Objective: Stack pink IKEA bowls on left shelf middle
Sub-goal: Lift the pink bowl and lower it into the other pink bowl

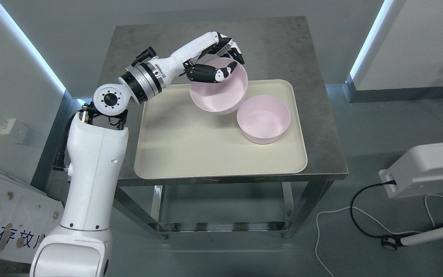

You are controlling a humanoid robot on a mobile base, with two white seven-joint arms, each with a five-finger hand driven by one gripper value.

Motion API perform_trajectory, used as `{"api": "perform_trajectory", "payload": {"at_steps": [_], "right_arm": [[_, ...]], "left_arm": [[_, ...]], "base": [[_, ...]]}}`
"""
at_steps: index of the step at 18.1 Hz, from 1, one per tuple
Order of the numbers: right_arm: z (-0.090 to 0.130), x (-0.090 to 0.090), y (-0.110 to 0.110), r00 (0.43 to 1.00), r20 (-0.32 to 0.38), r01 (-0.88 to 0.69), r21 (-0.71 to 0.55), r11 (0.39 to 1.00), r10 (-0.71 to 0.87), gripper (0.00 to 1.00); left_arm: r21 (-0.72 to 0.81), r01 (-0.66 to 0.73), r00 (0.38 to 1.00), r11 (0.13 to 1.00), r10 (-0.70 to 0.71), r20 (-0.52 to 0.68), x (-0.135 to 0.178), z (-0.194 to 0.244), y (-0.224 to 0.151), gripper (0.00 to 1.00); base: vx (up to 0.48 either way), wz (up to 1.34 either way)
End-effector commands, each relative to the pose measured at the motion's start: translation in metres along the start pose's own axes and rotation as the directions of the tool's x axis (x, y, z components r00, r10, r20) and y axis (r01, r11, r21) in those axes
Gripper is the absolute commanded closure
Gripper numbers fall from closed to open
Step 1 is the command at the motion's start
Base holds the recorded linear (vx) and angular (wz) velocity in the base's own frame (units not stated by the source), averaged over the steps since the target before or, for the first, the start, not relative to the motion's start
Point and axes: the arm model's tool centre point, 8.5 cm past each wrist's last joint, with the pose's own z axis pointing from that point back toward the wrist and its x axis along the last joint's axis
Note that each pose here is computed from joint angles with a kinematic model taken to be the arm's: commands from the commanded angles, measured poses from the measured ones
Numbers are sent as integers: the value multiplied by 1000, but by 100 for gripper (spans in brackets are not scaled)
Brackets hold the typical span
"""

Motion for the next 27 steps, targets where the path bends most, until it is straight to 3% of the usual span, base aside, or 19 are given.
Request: {"api": "perform_trajectory", "payload": {"at_steps": [1,8,19,27], "right_arm": [[-1,6,-11,1000,17,2,-19,1000,-1,0],[-1,6,-11,1000,17,2,-19,1000,-1,0],[-1,6,-11,1000,17,2,-19,1000,-1,0],[-1,6,-11,1000,17,2,-19,1000,-1,0]], "left_arm": [[-239,56,998,969,-48,39,26,-70,-102,99],[-235,39,999,971,-34,26,20,-68,-99,99],[-118,9,1000,993,-10,-1,3,-56,-39,99],[-188,8,1000,982,-8,2,-6,-52,-62,98]], "base": [[0,0],[0,0],[0,0],[0,0]]}}
